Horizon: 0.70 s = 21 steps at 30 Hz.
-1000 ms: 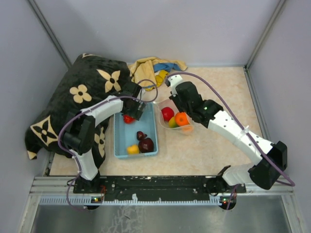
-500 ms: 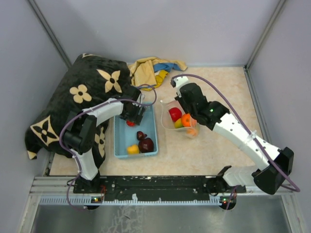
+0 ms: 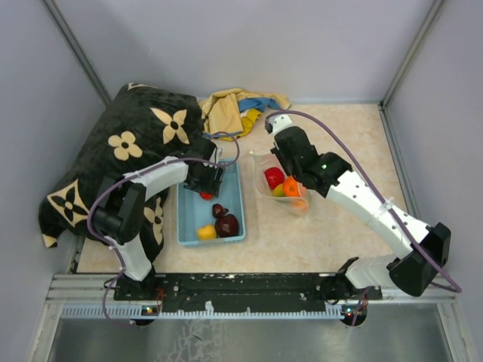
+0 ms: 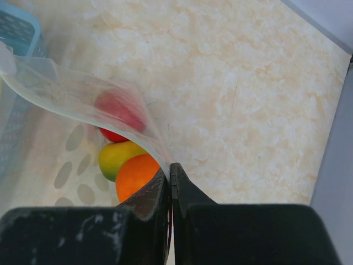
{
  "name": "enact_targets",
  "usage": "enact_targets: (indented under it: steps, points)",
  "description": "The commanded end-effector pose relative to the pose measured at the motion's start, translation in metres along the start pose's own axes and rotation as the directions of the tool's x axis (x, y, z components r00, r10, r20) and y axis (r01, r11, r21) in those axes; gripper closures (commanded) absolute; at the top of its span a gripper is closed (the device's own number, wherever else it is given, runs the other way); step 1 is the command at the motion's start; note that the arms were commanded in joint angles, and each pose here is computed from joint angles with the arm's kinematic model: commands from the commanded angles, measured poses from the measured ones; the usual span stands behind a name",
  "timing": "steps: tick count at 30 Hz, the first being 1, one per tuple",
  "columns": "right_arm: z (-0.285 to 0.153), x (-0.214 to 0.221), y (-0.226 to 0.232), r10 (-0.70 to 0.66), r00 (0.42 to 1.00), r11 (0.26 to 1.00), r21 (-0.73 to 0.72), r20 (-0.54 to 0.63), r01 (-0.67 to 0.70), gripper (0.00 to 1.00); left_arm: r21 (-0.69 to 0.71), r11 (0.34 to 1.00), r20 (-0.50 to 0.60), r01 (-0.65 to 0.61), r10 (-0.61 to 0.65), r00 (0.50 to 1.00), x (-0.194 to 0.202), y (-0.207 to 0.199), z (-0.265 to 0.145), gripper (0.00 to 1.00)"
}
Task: Place the food in the zip-top bag and seal the zipper
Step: Pick up the fake fruit from the bin, then place the fake fruit in the zipper food storage bag.
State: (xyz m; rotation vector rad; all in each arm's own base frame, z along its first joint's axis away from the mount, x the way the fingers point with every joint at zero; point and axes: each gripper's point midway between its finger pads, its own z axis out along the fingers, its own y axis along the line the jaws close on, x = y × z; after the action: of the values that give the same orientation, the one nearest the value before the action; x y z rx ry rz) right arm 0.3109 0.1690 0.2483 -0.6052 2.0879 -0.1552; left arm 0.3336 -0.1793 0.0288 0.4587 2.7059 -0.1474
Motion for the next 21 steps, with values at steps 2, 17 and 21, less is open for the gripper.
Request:
enact_targets:
  steps: [2, 17, 21]
  points:
    - [-0.007, -0.030, -0.003, 0.061, 0.996, 0.998, 0.009, 0.062, -0.061, 0.97, 0.072, 0.992, 0.112, 0.100, -0.107, 0.988, -0.018, -0.012, -0.035, 0.53]
    - [0.005, -0.052, 0.005, 0.265, 0.952, 0.963, 0.006, 0.151, -0.269, 1.00, 0.375, 0.919, 0.361, 0.124, -0.268, 0.893, -0.045, -0.053, -0.159, 0.62]
    - [0.005, -0.063, 0.008, 0.315, 0.931, 0.948, -0.024, 0.185, -0.316, 1.00, 0.475, 0.877, 0.432, 0.069, -0.301, 0.850, -0.052, -0.067, -0.194, 0.62]
